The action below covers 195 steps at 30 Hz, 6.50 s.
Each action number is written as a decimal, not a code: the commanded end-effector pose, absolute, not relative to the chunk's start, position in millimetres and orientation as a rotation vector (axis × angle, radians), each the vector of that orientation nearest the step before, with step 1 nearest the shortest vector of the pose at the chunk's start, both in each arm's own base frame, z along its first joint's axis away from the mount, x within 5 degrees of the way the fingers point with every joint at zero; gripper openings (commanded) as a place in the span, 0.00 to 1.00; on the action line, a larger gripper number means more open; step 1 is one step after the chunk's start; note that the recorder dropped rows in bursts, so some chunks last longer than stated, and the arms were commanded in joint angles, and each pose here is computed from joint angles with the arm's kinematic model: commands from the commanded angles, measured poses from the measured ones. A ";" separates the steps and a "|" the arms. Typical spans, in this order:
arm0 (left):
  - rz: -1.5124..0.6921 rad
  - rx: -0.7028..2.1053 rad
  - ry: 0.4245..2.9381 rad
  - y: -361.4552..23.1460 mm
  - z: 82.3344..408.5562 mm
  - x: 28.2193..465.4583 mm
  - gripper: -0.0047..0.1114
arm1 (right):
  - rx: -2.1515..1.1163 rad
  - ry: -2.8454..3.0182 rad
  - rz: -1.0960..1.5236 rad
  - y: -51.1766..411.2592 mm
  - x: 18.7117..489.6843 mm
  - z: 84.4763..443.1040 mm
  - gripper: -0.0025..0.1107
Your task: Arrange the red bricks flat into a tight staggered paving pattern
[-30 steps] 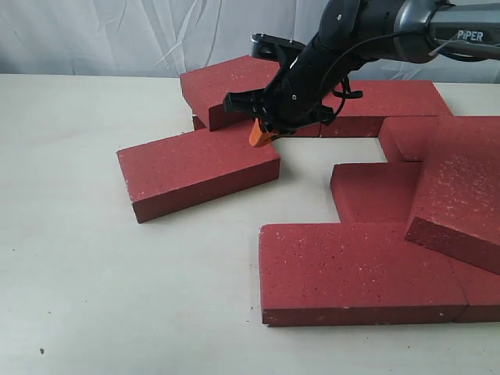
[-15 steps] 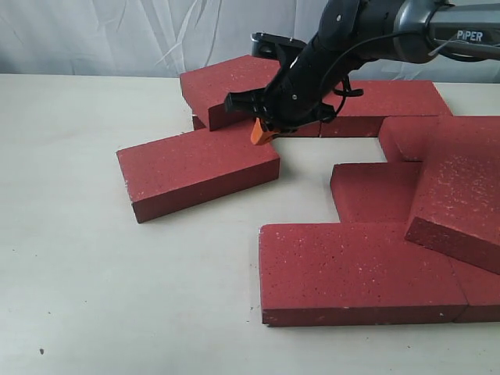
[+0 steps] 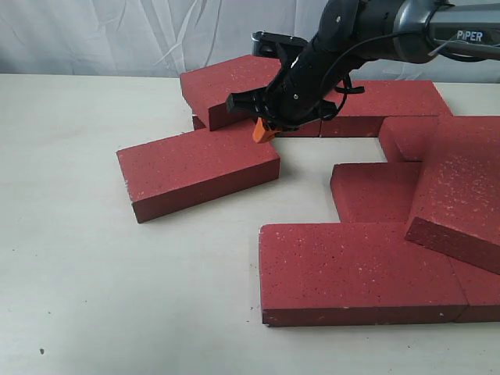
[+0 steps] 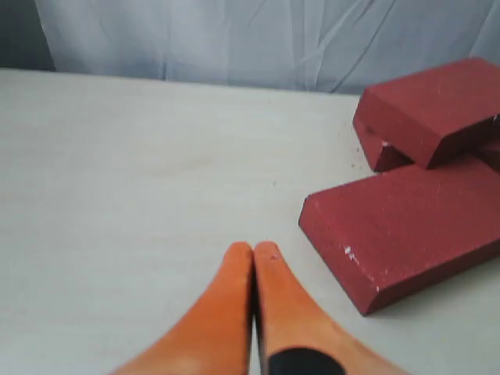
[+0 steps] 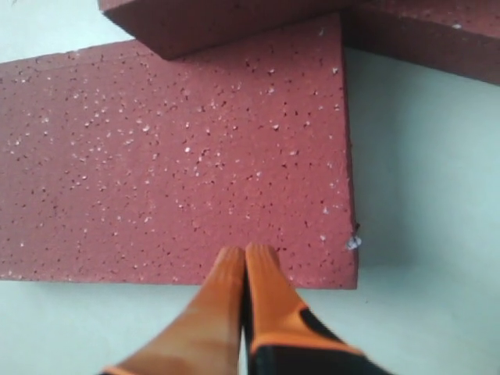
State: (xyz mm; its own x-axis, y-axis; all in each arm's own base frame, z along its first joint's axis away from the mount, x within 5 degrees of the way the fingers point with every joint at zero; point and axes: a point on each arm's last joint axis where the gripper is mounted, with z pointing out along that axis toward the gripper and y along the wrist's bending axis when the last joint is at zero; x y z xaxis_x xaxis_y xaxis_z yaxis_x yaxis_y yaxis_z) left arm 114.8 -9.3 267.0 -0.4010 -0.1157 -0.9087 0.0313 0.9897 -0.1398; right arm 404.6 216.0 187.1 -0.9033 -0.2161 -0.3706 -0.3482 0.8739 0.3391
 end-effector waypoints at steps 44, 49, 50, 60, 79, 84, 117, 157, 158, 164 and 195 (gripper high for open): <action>-0.266 0.062 2.807 -57.1 126.2 329.5 0.04 | -0.517 2.676 0.287 183.3 429.8 156.0 0.02; -0.283 0.103 2.795 -70.6 126.4 338.4 0.04 | -0.535 2.691 0.302 191.7 426.1 150.7 0.02; -0.290 0.104 2.790 -72.9 127.2 339.5 0.04 | -0.540 2.698 0.303 192.4 425.1 150.5 0.02; -0.274 0.119 2.675 -80.4 136.7 352.7 0.04 | -0.616 2.838 0.313 199.1 408.1 145.7 0.02; -0.296 0.034 2.784 -60.6 133.1 347.4 0.04 | -0.629 2.744 0.295 195.7 405.5 184.7 0.02; -0.321 0.097 2.730 -73.2 135.1 349.5 0.04 | -0.591 2.711 0.291 199.3 416.3 161.0 0.02; -0.252 0.035 2.663 -32.9 158.4 353.1 0.04 | -0.554 2.804 0.429 198.7 394.9 199.6 0.02; -0.527 -0.010 2.645 -47.8 118.3 385.5 0.04 | -0.627 2.723 0.603 307.8 351.7 140.8 0.02; -0.530 -0.014 2.648 -47.9 116.4 386.4 0.04 | -0.615 2.721 0.592 307.0 353.4 138.7 0.02; -0.561 -0.032 2.672 -49.9 102.9 393.5 0.04 | -0.550 2.691 0.548 305.3 359.0 139.0 0.02; -0.725 0.027 2.532 -99.8 102.2 422.6 0.04 | -0.585 2.730 0.491 300.4 355.4 143.7 0.02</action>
State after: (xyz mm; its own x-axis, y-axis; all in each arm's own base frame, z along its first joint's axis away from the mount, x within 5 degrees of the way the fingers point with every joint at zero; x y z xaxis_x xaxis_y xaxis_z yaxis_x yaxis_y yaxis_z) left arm 421.8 -90.1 99.7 -0.8760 -0.1147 -0.4684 0.1417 0.8673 -0.4773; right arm 358.6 303.8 133.0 -0.8708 -0.3167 -0.3760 -0.4302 0.8610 0.2713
